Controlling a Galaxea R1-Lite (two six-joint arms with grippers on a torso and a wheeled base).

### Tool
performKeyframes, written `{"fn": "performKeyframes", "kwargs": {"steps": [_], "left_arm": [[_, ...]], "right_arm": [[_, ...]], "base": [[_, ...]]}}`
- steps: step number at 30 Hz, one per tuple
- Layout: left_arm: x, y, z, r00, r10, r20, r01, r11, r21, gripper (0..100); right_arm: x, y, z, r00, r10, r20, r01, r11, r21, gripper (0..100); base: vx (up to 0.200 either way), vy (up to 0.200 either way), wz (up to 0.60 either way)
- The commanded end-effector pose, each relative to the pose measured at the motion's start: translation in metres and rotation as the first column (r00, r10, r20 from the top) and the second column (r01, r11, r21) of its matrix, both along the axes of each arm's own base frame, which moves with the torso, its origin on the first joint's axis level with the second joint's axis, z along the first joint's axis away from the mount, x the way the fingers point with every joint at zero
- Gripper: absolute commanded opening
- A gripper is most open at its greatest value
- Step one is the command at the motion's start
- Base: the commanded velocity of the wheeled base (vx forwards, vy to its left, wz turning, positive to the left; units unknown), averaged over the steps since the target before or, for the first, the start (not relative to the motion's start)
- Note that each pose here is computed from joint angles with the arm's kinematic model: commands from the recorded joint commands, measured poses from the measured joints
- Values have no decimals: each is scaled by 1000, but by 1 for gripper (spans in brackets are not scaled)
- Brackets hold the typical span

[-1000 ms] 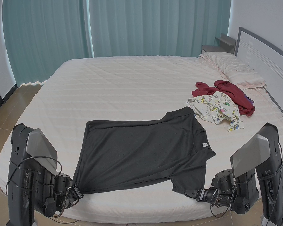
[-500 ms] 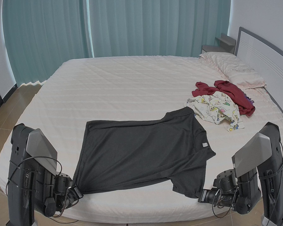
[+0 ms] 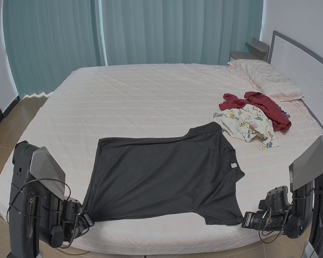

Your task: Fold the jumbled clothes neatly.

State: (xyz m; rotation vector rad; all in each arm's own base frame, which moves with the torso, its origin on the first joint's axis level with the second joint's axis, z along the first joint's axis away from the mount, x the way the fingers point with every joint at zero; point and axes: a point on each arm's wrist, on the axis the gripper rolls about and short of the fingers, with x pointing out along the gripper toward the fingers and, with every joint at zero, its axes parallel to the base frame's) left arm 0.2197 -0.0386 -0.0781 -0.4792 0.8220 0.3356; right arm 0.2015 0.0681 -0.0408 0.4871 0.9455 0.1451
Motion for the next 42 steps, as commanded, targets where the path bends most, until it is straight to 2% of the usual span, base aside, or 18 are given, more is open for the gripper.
{"fn": "performKeyframes", "kwargs": {"steps": [1, 5, 8, 13, 19, 23, 26, 36, 38, 39, 40, 42], "left_arm": [[-5, 0, 4, 1000, -5, 3, 5, 1000, 12, 0], [-15, -1, 13, 998, -51, -19, 53, 996, 71, 0], [-16, -1, 13, 999, -48, -20, 50, 993, 109, 0], [-20, -9, 6, 995, -81, -52, 87, 987, 132, 0], [-18, -7, 11, 997, -72, -32, 77, 978, 193, 0], [-17, -7, 21, 998, -69, -4, 69, 979, 194, 0], [-22, -8, 19, 995, -76, -59, 87, 975, 204, 0], [-30, -6, 30, 988, -90, -125, 117, 967, 226, 0], [-40, -6, 40, 977, -110, -183, 152, 961, 230, 0], [-40, -6, 40, 977, -110, -183, 152, 961, 230, 0], [-49, -9, 46, 962, -142, -234, 196, 955, 225, 0], [-53, -11, 48, 954, -156, -254, 215, 950, 226, 0]], "right_arm": [[-14, -5, 16, 998, 50, -40, -53, 997, -57, 0], [-28, -10, 29, 992, 76, -104, -85, 993, -85, 0], [-37, -13, 37, 985, 107, -132, -122, 986, -113, 0], [-43, -17, 37, 977, 128, -170, -154, 977, -150, 0], [-49, -17, 35, 964, 137, -227, -175, 972, -154, 0], [-51, -18, 34, 960, 139, -244, -181, 971, -159, 0], [-51, -18, 35, 958, 142, -247, -186, 969, -163, 0], [-60, -21, 41, 949, 162, -270, -214, 961, -173, 0], [-63, -22, 42, 944, 163, -286, -218, 960, -174, 0], [-63, -22, 42, 944, 163, -286, -218, 960, -174, 0], [-65, -22, 42, 939, 167, -300, -226, 958, -177, 0], [-66, -22, 43, 938, 174, -301, -235, 955, -180, 0]], "base": [[0, 0, 0], [0, 0, 0], [0, 0, 0], [0, 0, 0], [0, 0, 0], [0, 0, 0], [0, 0, 0], [0, 0, 0], [0, 0, 0], [0, 0, 0], [0, 0, 0], [0, 0, 0]]}}
